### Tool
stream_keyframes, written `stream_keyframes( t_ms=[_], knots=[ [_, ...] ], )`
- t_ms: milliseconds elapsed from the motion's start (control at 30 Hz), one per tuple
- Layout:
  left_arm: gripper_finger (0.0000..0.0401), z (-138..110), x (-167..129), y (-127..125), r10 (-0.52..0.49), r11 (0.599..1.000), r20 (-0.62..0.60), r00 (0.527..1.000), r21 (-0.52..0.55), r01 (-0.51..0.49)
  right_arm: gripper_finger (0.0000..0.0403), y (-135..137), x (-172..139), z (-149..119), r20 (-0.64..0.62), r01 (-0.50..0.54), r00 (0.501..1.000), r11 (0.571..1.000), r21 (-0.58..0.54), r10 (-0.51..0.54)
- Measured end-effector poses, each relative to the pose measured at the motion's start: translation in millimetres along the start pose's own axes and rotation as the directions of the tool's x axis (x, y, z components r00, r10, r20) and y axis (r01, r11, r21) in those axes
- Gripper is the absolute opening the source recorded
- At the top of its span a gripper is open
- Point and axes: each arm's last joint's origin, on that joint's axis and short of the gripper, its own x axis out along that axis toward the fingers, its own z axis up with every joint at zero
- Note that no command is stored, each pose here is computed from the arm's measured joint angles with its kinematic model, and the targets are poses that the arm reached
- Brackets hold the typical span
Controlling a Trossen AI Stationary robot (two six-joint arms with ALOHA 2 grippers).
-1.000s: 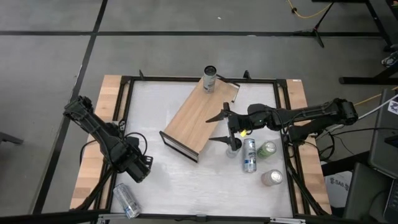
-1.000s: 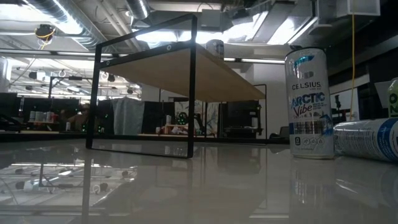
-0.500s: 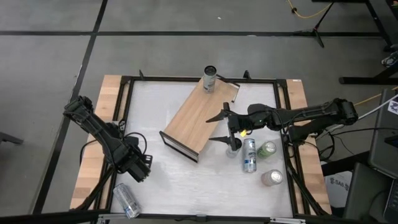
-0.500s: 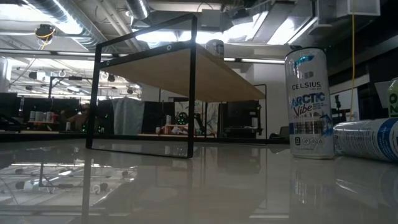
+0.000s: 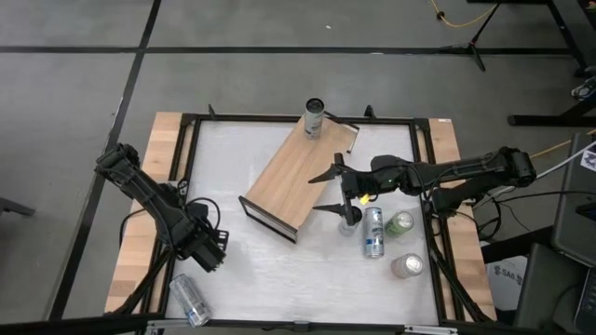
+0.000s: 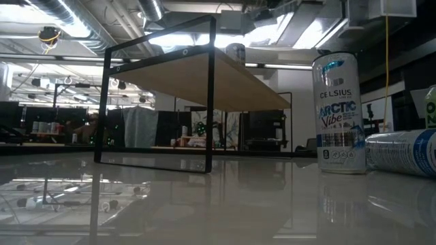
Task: Place canned beverage on shelf
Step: Put the white soda can on the shelf
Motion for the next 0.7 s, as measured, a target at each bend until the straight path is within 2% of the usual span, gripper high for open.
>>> stream_keyframes(
  t_ms=[467, 600, 700],
  knots=[
    [0.0295, -2, 26, -3, 0.009, 1.000, 0.001, 1.000, 0.002, -0.009, 0.0315, 0, 0, 0, 0.000, 0.000, 1.000, 1.000, 0.000, 0.000],
    [0.0280, -2, 26, -4, 0.007, 1.000, 0.000, 1.000, 0.006, -0.007, 0.0315, 0, 0, 0, 0.000, 0.000, 1.000, 1.000, 0.000, 0.000],
    [0.0257, -2, 25, -4, -0.002, 0.999, -0.005, 1.000, 0.047, 0.002, 0.0315, 0, 0, 0, 0.000, 0.000, 1.000, 1.000, 0.000, 0.000]
  ],
)
